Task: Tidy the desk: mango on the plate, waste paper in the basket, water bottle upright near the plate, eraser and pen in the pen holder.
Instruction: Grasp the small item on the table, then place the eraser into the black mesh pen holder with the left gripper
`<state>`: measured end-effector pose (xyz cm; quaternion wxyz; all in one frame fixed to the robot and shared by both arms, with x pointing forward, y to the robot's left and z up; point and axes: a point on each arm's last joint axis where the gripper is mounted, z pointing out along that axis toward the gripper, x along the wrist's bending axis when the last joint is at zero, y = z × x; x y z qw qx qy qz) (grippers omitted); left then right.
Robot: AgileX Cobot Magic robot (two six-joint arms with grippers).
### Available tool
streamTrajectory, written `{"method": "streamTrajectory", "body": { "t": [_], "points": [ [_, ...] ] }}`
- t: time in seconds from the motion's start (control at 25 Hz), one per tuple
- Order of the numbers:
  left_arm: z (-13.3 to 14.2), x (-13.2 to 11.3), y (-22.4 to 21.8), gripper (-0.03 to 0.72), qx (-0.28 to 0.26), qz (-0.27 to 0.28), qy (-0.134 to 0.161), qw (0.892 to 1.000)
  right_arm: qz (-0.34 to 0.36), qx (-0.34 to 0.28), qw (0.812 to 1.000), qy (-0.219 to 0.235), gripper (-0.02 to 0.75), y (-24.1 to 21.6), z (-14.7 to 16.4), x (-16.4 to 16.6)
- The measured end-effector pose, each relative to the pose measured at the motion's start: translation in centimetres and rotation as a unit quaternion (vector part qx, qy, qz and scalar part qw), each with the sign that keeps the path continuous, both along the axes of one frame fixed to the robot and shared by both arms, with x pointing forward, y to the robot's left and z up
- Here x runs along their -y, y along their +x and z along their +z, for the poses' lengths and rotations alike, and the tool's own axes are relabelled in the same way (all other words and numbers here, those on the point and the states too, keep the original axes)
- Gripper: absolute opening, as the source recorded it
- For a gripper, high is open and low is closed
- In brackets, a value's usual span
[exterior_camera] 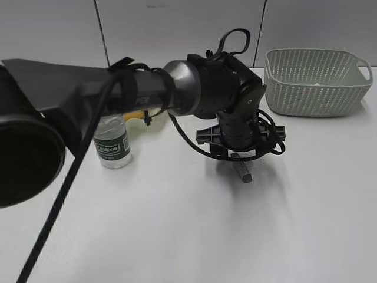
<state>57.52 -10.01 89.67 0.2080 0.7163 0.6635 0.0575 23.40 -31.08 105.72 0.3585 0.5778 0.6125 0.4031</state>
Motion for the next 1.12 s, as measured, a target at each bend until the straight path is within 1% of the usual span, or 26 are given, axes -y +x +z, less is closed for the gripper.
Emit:
{"method": "streamTrajectory", "body": {
  "t": [0.08, 0.2, 0.28, 0.36, 0.4, 0.48, 0.56, 0.64, 0.68, 0.76, 0.8, 0.88, 0.96, 1.0, 1.04, 1.12],
  "points": [
    [-0.6, 0.0, 0.1, 0.438, -0.005, 0.003, 0.018, 1.000, 0.000, 0.000, 1.000, 0.000, 0.340, 0.0, 0.0, 0.0],
    [-0.7, 0.0, 0.1, 0.364, -0.006, 0.003, 0.028, 1.000, 0.000, 0.000, 1.000, 0.000, 0.340, 0.0, 0.0, 0.0],
    [-0.8, 0.0, 0.0, 0.288, -0.002, 0.000, 0.032, 0.999, 0.000, 0.000, 1.000, 0.000, 0.340, 0.0, 0.0, 0.0],
    [-0.8, 0.1, 0.0, 0.158, 0.003, -0.003, 0.033, 0.999, 0.000, 0.000, 1.000, 0.000, 0.340, 0.0, 0.0, 0.0],
    [-0.8, 0.2, -0.1, 0.130, 0.006, -0.006, 0.034, 0.999, 0.000, 0.000, 1.000, 0.000, 0.340, 0.0, 0.0, 0.0],
    [-0.6, 0.3, -0.1, 0.137, 0.018, -0.013, 0.037, 0.999, 0.000, 0.000, 1.000, 0.000, 0.340, 0.0, 0.0, 0.0],
    [0.3, 0.3, 0.3, 0.137, 0.049, -0.024, 0.043, 0.998, 0.000, 0.000, 1.000, 0.000, 0.340, 0.0, 0.0, 0.0],
    [3.1, 0.1, 0.9, 0.137, 0.109, -0.042, 0.042, 0.992, 0.000, 0.000, 1.000, 0.000, 0.340, 0.0, 0.0, 0.0],
    [5.0, 0.1, 1.3, 0.137, 0.148, -0.053, 0.030, 0.987, 0.000, 0.000, 1.000, 0.000, 0.340, 0.0, 0.0, 0.0],
    [9.2, -0.5, 2.5, 0.137, 0.235, -0.073, 0.003, 0.969, 0.000, 0.000, 1.000, 0.000, 0.340, 0.0, 0.0, 0.0],
    [11.2, -0.8, 3.2, 0.137, 0.276, -0.084, -0.019, 0.957, 0.000, 0.000, 1.000, 0.000, 0.340, 0.0, 0.0, 0.0],
    [14.1, -2.0, 5.0, 0.137, 0.349, -0.103, -0.054, 0.930, 0.000, 0.000, 1.000, 0.000, 0.340, 0.0, 0.0, 0.0],
    [15.1, -3.4, 6.9, 0.137, 0.388, -0.113, -0.082, 0.911, 0.000, 0.000, 1.000, 0.000, 0.340, 0.0, 0.0, 0.0],
    [15.0, -4.1, 7.9, 0.137, 0.400, -0.114, -0.090, 0.905, 0.000, 0.000, 1.000, 0.000, 0.340, 0.0, 0.0, 0.0],
    [14.6, -4.8, 8.9, 0.137, 0.406, -0.115, -0.096, 0.902, 0.000, 0.000, 1.000, 0.000, 0.340, 0.0, 0.0, 0.0],
    [13.4, -5.7, 10.3, 0.137, 0.410, -0.115, -0.103, 0.899, 0.000, 0.000, 1.000, 0.000, 0.340, 0.0, 0.0, 0.0]
  ]
}}
